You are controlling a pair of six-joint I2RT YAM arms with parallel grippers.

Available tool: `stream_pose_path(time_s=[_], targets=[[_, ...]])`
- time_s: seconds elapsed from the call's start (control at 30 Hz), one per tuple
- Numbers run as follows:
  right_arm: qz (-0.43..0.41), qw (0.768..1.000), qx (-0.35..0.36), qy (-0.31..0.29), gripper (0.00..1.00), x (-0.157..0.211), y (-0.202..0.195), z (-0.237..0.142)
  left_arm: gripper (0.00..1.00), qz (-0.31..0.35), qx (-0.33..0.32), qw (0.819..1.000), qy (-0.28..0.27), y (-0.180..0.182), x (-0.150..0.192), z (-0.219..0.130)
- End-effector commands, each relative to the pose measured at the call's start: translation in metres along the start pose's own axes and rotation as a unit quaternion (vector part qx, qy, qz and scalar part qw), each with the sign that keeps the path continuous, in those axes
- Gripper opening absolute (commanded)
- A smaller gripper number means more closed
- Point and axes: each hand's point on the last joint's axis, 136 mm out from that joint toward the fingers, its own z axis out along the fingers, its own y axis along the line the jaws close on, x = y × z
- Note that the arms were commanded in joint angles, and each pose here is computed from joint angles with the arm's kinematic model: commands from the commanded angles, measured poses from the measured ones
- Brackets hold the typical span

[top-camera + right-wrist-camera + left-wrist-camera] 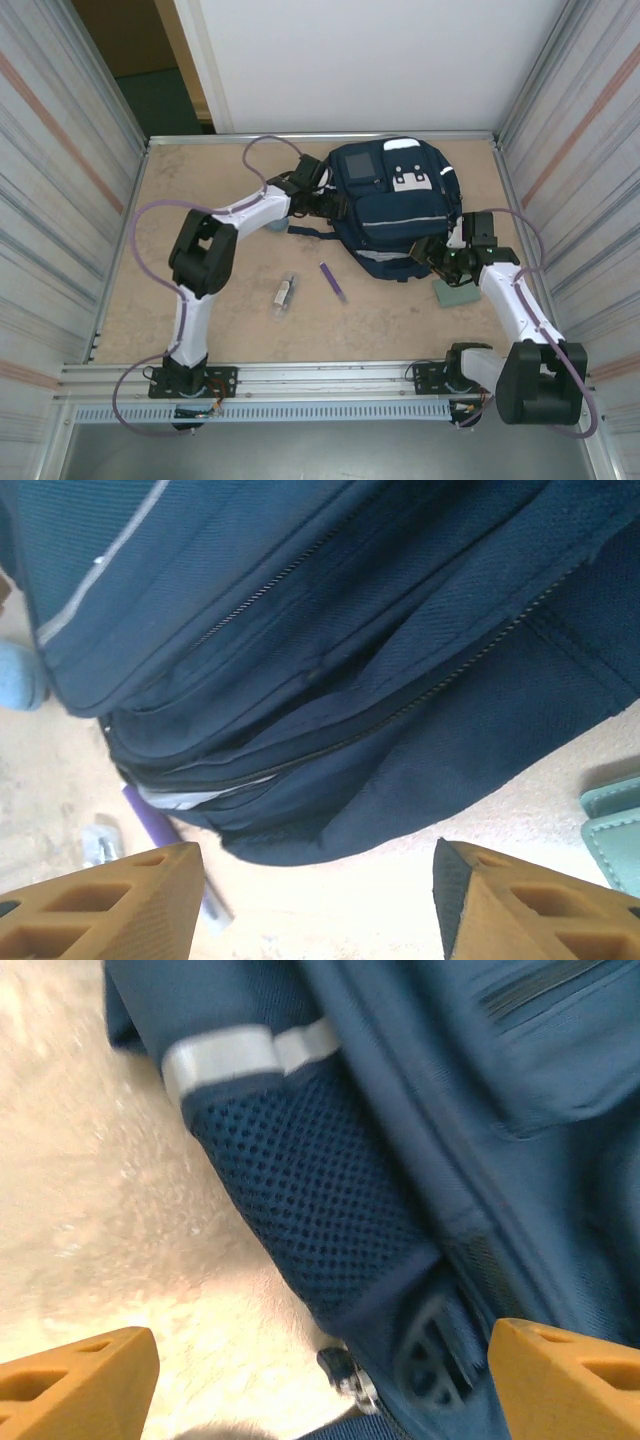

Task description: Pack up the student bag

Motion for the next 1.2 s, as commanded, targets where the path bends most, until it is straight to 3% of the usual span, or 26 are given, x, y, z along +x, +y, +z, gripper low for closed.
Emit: stream_pose_path(time_s=[0.0,0.07,0.13,0.27,0.37,0.47,0.63,0.8,1.0,1.1,1.17], targets=[[0.005,1.0,0.018,0.0,0.6,0.001,-0.012,0.014,0.84,-0.106,0.011,0.994,0.007,0.0,-0.01,0.008],[0.004,1.0,0.016,-0.001,0.59,0.0,-0.014,0.023,0.81,-0.124,0.015,0.992,0.013,-0.002,-0.009,0.018],[0.008,1.0,0.022,0.006,0.56,0.0,-0.018,0.031,0.73,-0.137,0.035,0.99,0.015,-0.007,-0.009,0.026],[0.011,1.0,-0.003,0.023,0.49,-0.002,-0.011,0.045,0.44,-0.135,0.075,0.988,0.019,-0.019,-0.007,0.036],[0.005,1.0,0.012,0.023,0.45,-0.011,-0.014,0.051,0.15,-0.143,0.089,0.985,0.022,-0.023,-0.003,0.028],[0.006,1.0,0.016,0.013,0.36,-0.03,-0.013,0.058,0.0,-0.149,0.11,0.983,0.014,-0.027,0.004,0.011],[0.015,1.0,0.022,-0.008,0.31,-0.067,-0.005,0.073,0.0,-0.164,0.118,0.979,0.004,-0.03,0.013,-0.024],[0.009,0.998,0.049,-0.047,0.32,-0.107,-0.003,0.084,0.0,-0.193,0.127,0.973,-0.006,-0.042,0.023,-0.03],[0.01,0.995,0.078,-0.069,0.61,-0.107,-0.006,0.06,0.12,-0.222,0.151,0.963,0.002,-0.068,0.029,-0.021],[0.003,0.994,0.099,-0.048,0.65,-0.082,-0.01,0.043,0.28,-0.221,0.173,0.96,0.006,-0.076,0.028,-0.027],[-0.01,0.993,0.108,-0.042,0.67,-0.062,-0.01,0.032,0.32,-0.224,0.17,0.96,0.008,-0.072,0.033,-0.032]])
